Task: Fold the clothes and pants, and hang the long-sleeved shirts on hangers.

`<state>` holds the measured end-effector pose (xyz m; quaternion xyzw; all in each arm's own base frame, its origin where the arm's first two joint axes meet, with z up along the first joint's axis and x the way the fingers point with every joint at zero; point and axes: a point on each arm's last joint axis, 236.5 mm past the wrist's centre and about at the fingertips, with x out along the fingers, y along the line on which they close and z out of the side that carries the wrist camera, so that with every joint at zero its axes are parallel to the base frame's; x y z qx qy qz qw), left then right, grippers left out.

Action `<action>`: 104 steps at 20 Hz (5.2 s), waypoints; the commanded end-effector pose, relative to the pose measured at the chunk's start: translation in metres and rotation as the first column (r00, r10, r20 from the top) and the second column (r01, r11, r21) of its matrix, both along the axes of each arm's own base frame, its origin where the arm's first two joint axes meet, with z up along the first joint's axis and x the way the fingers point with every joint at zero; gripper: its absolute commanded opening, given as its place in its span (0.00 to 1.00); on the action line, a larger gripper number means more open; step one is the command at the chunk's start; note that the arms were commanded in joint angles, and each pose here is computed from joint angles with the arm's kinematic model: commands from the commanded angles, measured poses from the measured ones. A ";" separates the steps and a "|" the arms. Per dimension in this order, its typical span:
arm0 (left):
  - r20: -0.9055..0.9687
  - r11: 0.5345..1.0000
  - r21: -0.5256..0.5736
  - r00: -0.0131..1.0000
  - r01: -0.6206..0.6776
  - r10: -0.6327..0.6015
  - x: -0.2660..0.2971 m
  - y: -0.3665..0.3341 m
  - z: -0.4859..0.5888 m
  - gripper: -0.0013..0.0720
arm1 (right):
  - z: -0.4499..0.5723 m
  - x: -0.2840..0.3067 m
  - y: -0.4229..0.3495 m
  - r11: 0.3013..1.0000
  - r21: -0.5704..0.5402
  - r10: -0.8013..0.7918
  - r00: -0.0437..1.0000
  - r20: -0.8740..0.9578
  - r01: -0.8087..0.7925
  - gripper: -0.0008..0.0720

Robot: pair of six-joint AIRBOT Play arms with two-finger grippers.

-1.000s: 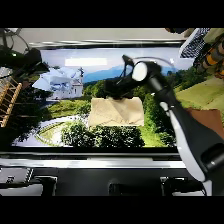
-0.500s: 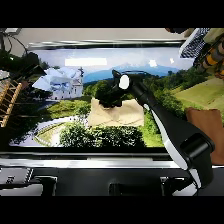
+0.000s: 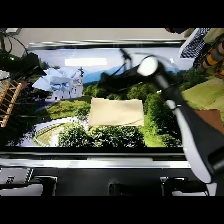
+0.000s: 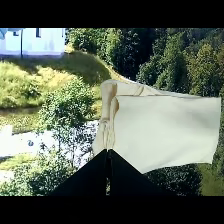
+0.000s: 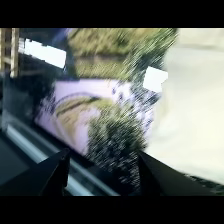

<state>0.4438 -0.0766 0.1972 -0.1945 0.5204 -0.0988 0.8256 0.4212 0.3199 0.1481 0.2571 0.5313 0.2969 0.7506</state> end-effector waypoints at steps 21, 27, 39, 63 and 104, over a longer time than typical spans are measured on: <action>0.023 1.000 0.005 1.000 -0.011 0.011 0.007 0.002 0.001 0.04 | -0.253 -0.006 -0.191 0.968 -0.062 -0.248 0.904 -0.349 0.242 0.70; 0.008 1.000 0.004 1.000 -0.011 0.011 0.010 0.003 -0.006 0.04 | -0.215 0.023 -0.169 0.969 0.016 -0.233 0.934 -0.271 0.247 0.05; -0.012 1.000 0.004 1.000 -0.010 0.010 0.013 0.003 -0.015 0.04 | -0.060 0.139 -0.330 0.779 0.062 -0.623 0.782 -0.036 0.624 0.05; -0.042 1.000 0.024 0.999 0.018 -0.017 0.010 0.004 -0.024 0.04 | -0.016 -0.042 -0.591 -0.096 -0.404 -0.994 -0.112 -0.017 0.910 0.05; -0.076 0.999 0.027 0.997 0.032 -0.029 0.002 0.004 -0.027 0.04 | -0.143 -0.270 -0.567 -0.006 -0.973 -1.000 0.028 0.013 0.229 0.40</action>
